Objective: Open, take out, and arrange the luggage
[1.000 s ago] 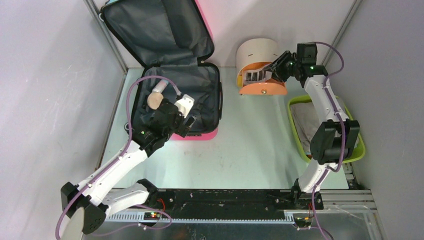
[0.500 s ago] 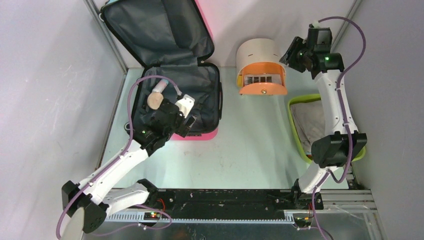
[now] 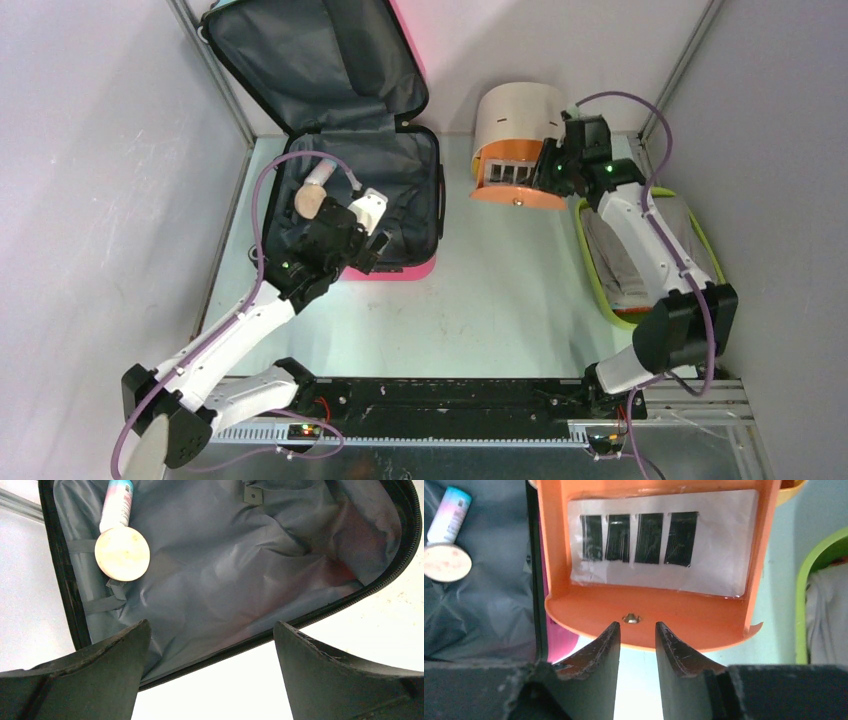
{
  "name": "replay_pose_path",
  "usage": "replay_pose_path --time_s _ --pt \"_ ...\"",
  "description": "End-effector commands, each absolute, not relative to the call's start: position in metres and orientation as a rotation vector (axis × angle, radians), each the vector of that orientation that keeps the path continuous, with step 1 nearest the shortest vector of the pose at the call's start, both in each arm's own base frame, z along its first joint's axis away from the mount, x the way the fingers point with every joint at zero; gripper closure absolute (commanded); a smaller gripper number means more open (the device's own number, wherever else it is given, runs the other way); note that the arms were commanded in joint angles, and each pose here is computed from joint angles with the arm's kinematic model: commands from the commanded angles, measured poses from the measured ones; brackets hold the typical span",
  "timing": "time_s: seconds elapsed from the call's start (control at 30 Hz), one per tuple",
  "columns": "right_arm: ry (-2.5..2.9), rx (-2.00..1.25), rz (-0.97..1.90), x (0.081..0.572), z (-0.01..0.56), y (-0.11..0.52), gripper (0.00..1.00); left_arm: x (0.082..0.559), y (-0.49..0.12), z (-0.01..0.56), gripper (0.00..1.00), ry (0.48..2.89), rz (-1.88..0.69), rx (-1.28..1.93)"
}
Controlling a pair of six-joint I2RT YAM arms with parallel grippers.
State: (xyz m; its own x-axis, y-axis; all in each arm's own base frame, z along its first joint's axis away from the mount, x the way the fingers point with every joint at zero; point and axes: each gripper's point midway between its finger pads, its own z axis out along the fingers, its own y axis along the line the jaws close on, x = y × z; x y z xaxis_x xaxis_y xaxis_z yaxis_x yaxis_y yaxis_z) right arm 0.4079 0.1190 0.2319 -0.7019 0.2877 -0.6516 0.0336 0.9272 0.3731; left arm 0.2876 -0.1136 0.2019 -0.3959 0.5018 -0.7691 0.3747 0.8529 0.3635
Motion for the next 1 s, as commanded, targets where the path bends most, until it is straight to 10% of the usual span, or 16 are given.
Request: replay_pose_path --time_s 0.0,0.63,0.97 --pt "2.205 0.222 0.459 0.388 0.253 0.132 0.66 0.291 -0.111 0.223 0.00 1.977 0.156 0.574" --pt "1.927 0.163 0.367 0.392 0.331 0.122 0.59 0.290 -0.111 0.226 0.00 1.973 0.150 0.567" --pt "2.104 0.157 0.410 0.366 0.266 0.157 0.63 0.289 -0.110 0.227 0.00 1.970 0.150 0.562"
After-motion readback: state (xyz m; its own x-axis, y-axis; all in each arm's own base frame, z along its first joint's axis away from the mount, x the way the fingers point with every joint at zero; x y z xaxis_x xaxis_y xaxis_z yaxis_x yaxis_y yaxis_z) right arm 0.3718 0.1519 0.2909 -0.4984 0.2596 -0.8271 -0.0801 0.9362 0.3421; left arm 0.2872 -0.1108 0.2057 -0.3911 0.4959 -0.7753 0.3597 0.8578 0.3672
